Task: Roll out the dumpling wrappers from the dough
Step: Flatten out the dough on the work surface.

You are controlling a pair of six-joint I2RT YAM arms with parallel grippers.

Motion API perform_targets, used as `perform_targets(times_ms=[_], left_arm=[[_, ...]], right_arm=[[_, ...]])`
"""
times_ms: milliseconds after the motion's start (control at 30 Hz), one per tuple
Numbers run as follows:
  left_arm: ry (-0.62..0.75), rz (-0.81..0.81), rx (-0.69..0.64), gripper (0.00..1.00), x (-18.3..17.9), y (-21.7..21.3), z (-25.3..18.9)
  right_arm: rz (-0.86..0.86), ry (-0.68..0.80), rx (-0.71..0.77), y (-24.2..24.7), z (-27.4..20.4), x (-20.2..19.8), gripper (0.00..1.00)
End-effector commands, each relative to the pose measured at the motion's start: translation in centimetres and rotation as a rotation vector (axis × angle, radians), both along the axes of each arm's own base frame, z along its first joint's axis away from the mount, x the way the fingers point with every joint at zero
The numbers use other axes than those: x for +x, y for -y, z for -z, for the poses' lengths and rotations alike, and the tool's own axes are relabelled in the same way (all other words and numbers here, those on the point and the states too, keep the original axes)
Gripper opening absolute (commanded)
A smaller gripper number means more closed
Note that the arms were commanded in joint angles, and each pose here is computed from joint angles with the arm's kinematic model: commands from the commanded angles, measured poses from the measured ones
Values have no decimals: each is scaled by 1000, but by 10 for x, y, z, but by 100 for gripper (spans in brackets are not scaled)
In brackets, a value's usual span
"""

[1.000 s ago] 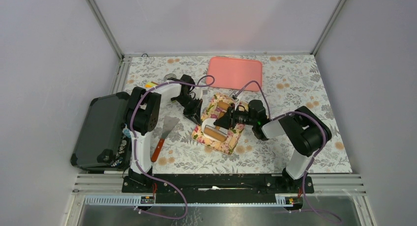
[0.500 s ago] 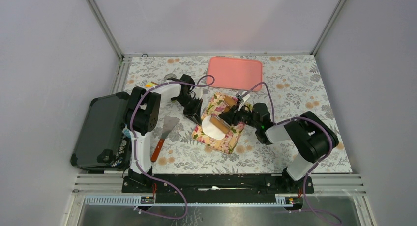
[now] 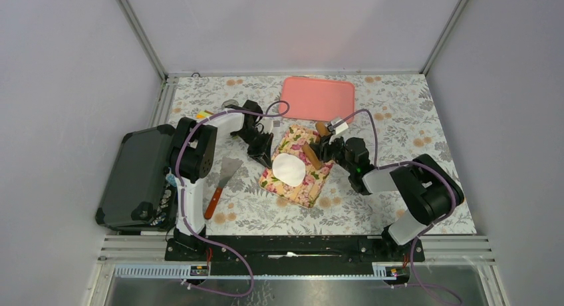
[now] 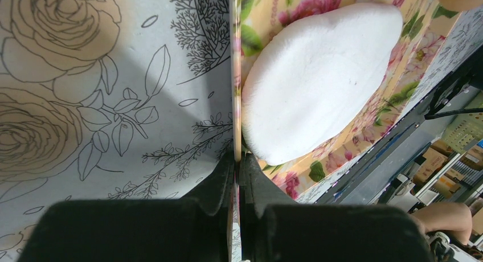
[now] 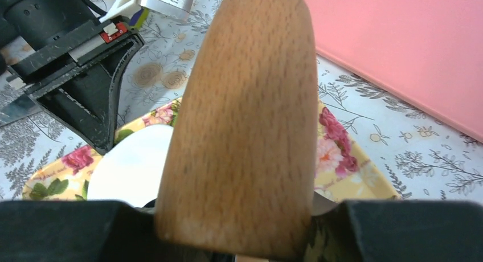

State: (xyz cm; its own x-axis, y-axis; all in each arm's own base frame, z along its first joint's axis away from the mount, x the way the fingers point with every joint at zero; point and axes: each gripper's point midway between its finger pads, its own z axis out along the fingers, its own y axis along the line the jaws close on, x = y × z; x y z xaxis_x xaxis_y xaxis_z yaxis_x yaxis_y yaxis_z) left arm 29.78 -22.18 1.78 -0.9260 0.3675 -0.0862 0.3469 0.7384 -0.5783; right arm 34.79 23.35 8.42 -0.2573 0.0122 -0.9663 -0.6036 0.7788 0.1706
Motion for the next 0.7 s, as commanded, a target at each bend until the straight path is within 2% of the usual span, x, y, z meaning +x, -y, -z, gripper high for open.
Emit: perform_targets(times_ms=[0, 100, 200, 267, 367, 533, 667], left_arm=[[125, 14, 104, 0, 23, -22, 26], [124, 15, 102, 0, 24, -22, 26], [127, 17, 99, 0, 24, -22, 26], [124, 18, 98, 0, 23, -22, 26], [124, 22, 96, 0, 23, -21, 26], [124, 31, 97, 0, 22, -21, 27], [126, 35, 100, 0, 21, -21, 26]], right_arm=[[-24, 105, -28, 2, -32, 3, 0], [-218, 209, 55, -26, -78, -15, 0], [-442, 234, 169, -54, -109, -48, 0], [-534, 259, 185, -71, -115, -68, 0], [-680, 223, 148, -102, -95, -100, 0], [-741, 142, 81, -123, -52, -114, 0], [-624, 107, -41, -117, -19, -87, 0]])
